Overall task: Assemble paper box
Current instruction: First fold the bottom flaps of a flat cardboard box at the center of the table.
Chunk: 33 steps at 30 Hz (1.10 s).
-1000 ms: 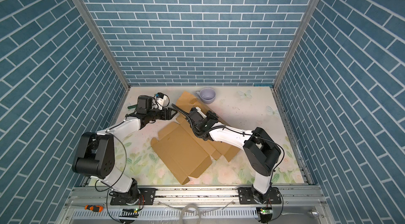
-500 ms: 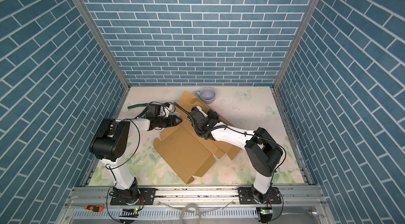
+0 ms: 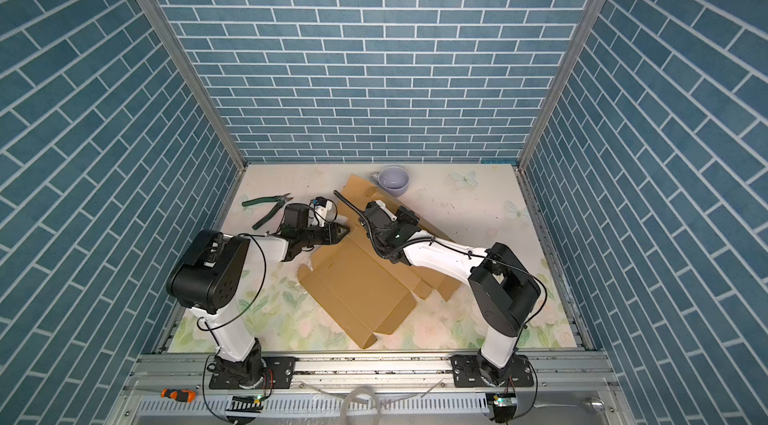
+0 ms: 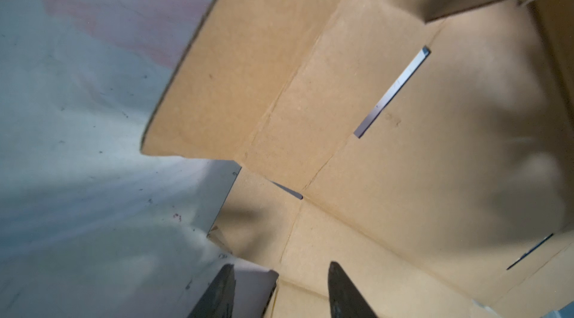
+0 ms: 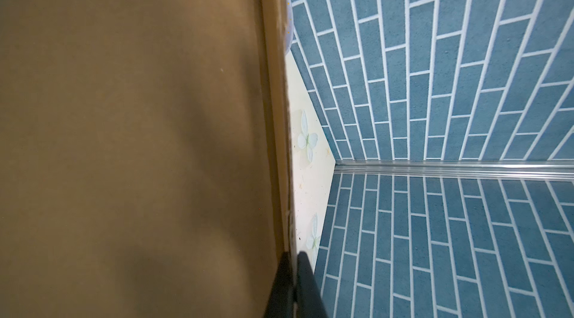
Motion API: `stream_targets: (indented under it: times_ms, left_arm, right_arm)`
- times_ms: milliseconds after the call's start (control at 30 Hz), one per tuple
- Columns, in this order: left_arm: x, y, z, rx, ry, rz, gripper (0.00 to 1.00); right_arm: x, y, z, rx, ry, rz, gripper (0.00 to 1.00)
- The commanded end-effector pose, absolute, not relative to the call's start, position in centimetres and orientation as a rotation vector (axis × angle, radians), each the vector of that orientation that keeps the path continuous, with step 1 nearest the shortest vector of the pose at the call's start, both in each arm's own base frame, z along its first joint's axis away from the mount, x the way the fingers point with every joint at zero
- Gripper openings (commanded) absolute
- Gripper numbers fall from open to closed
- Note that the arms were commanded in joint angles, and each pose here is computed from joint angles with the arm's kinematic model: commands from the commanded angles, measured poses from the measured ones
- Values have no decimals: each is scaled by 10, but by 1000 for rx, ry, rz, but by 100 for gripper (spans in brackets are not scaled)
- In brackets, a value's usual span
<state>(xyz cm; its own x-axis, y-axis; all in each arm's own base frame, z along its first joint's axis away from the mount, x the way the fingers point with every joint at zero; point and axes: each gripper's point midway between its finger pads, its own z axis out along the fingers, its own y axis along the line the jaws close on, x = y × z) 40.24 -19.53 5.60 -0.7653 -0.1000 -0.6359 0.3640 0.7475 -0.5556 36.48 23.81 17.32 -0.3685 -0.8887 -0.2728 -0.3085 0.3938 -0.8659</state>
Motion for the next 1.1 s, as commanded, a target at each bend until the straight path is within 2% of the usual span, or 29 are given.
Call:
stream_targets:
  times_ms: [0, 133, 367, 467, 567, 667, 833, 1000, 1067]
  left_arm:
    - [408, -183, 59, 170, 2305, -886, 68]
    - [417, -172, 68, 94, 2251, -1010, 78]
    - [426, -204, 50, 178, 2268, -1131, 77]
    - [424, -213, 46, 210, 2258, -1145, 71]
    - [424, -212, 47, 209, 2239, -1146, 61]
    - [424, -209, 59, 208, 2188, -1121, 55]
    - [423, -202, 80, 213, 2123, -1007, 38]
    - [409, -211, 85, 298, 2125, -900, 29]
    - [402, -219, 86, 353, 2131, -856, 28]
  right_arm:
    - [362, 232, 184, -976, 1870, -930, 0]
    - [360, 227, 184, -964, 1872, -911, 0]
    - [361, 219, 177, -943, 1882, -846, 0]
    - [361, 218, 174, -944, 1884, -839, 0]
    - [362, 216, 171, -945, 1889, -840, 0]
    - [362, 215, 169, -948, 1892, -843, 0]
    - [362, 214, 176, -935, 1890, -842, 0]
    - [361, 215, 186, -924, 1882, -841, 0]
    - [359, 217, 190, -922, 1878, -842, 0]
